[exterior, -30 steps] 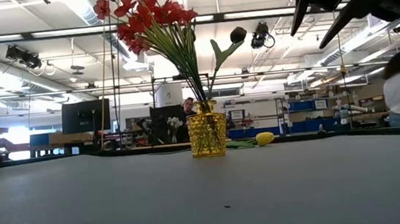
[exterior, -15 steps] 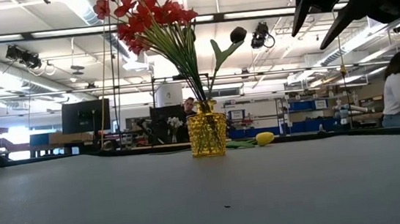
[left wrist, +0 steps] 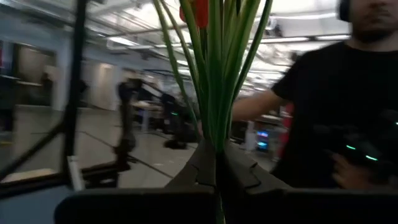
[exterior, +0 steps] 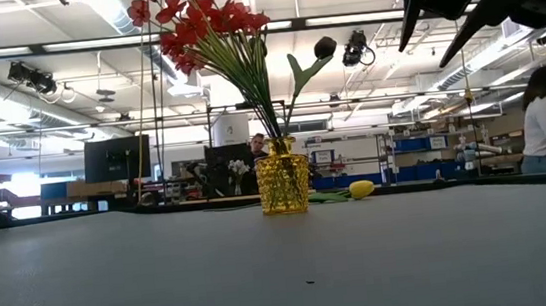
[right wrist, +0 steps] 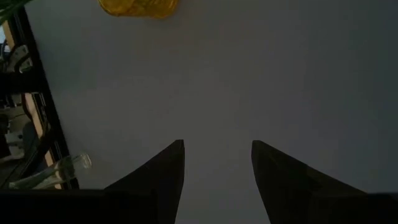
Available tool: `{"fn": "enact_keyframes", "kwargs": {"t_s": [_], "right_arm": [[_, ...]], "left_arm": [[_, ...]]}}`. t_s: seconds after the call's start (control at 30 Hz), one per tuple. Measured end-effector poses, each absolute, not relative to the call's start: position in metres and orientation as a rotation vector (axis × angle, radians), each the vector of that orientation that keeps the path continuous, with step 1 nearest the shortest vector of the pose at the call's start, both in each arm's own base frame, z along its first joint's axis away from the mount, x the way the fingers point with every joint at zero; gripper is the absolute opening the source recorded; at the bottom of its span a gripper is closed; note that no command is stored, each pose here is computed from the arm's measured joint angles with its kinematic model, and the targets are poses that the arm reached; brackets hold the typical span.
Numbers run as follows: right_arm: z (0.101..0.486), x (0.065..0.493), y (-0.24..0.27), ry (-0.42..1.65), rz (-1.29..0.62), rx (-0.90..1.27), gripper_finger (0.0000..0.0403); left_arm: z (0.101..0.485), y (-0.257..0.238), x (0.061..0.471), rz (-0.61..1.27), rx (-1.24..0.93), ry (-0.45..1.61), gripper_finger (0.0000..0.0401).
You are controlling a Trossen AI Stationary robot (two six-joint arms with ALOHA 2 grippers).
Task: Sort flowers into vase by color
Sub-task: Put the red flowers into the transparent vase
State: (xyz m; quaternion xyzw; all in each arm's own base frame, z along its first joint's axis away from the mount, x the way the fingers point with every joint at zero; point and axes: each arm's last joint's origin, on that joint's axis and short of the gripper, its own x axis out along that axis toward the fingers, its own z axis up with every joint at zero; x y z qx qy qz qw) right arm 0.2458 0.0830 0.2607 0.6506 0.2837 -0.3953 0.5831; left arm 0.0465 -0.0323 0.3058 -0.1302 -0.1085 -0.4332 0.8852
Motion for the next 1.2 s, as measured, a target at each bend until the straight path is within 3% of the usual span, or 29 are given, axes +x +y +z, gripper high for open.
{"fn": "enact_keyframes", "kwargs": {"t_s": [0.27, 1.0, 1.2], "right_arm": [[0.26, 0.244, 0.083, 0.683, -0.95, 1.565, 0.0195], [0.257, 0.241, 0.081, 0.824, -0.966, 1.579, 0.0195], [0.257, 0.24, 0.081, 0.868, -0.959, 1.58, 0.0195]], "left_arm": [[0.301, -0.037, 0.044, -1.007, -0.205, -0.233, 0.0003], [0.238, -0.061, 0.063, -1.134, -0.245, -0.204, 0.001], [0.235, -0.062, 0.064, -1.136, -0.235, -0.176, 0.0043]]}}
